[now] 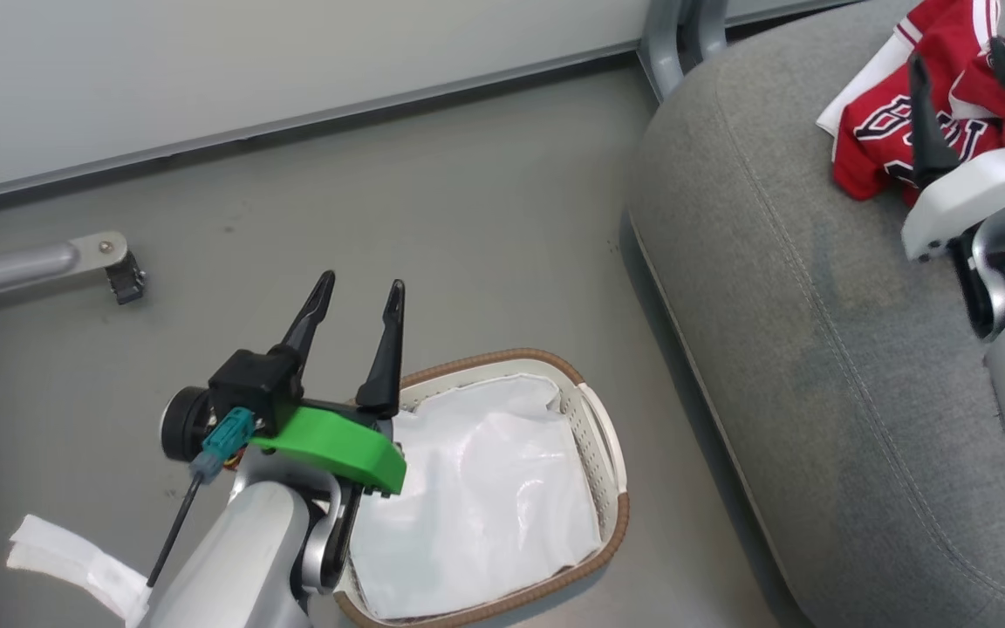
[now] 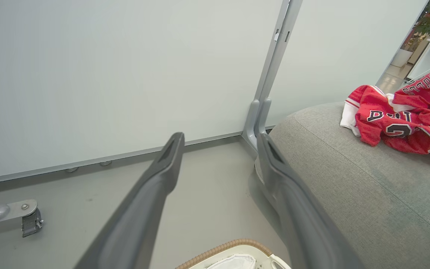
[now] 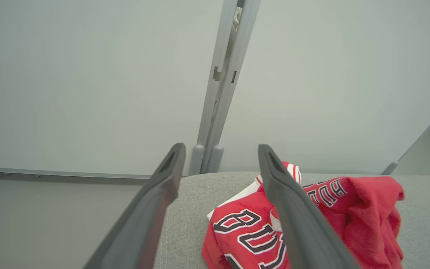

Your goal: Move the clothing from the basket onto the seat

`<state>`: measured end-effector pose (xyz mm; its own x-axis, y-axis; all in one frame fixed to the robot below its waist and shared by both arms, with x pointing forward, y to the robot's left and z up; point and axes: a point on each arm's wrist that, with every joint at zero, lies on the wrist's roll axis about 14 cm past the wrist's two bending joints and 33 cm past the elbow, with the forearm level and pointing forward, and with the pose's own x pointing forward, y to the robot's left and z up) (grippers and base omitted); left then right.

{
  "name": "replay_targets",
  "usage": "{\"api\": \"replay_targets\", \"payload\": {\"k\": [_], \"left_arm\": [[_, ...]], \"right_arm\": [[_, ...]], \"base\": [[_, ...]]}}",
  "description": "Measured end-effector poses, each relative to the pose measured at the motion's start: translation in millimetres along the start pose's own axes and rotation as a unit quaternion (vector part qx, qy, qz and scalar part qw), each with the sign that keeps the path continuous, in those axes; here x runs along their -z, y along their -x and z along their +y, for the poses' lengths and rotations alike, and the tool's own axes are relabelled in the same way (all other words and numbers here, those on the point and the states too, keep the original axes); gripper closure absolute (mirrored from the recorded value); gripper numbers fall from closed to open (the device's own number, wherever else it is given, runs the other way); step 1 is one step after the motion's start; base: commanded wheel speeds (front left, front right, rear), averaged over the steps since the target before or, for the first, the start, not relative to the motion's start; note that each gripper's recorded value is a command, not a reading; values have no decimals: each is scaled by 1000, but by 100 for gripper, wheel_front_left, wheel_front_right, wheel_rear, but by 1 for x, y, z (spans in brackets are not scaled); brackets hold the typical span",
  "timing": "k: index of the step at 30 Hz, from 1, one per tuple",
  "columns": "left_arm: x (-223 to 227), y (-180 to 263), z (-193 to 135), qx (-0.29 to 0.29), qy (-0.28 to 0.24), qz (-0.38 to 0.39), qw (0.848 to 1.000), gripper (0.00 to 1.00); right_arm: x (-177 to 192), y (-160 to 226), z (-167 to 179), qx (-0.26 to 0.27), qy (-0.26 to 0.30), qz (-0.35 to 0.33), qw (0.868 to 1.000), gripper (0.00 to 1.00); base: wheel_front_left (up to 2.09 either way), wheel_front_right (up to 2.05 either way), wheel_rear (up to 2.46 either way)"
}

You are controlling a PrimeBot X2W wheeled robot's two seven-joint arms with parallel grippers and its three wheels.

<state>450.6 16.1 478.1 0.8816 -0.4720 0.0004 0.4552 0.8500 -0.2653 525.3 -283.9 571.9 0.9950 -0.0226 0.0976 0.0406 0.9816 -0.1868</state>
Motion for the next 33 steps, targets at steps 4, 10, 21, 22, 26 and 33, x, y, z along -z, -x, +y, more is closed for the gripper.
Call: {"api": "replay_targets", "payload": {"k": [4,10,21,22,26,33], "left_arm": [[-10,25,27,-57,-2,-12,998,0],[-22,67,61,-126,-12,-27,992,0],[-21,140,87,-214,5,-43,976,0],[-19,145,88,-218,8,-43,975,0],[-17,161,90,-230,12,-46,972,0],[-12,177,92,-243,14,-45,969,0]], "right_arm": [[3,11,47,-38,-42,-4,998,0],[-8,31,97,-76,-96,-24,992,0],[-8,86,143,-98,-153,-26,983,0],[-6,91,143,-96,-154,-24,983,0],[0,107,144,-96,-149,-20,984,0],[16,133,152,-105,-151,0,983,0]], "base": [[0,0,0],[0,0,0],[0,0,0],[0,0,0],[0,0,0],[0,0,0]]}}
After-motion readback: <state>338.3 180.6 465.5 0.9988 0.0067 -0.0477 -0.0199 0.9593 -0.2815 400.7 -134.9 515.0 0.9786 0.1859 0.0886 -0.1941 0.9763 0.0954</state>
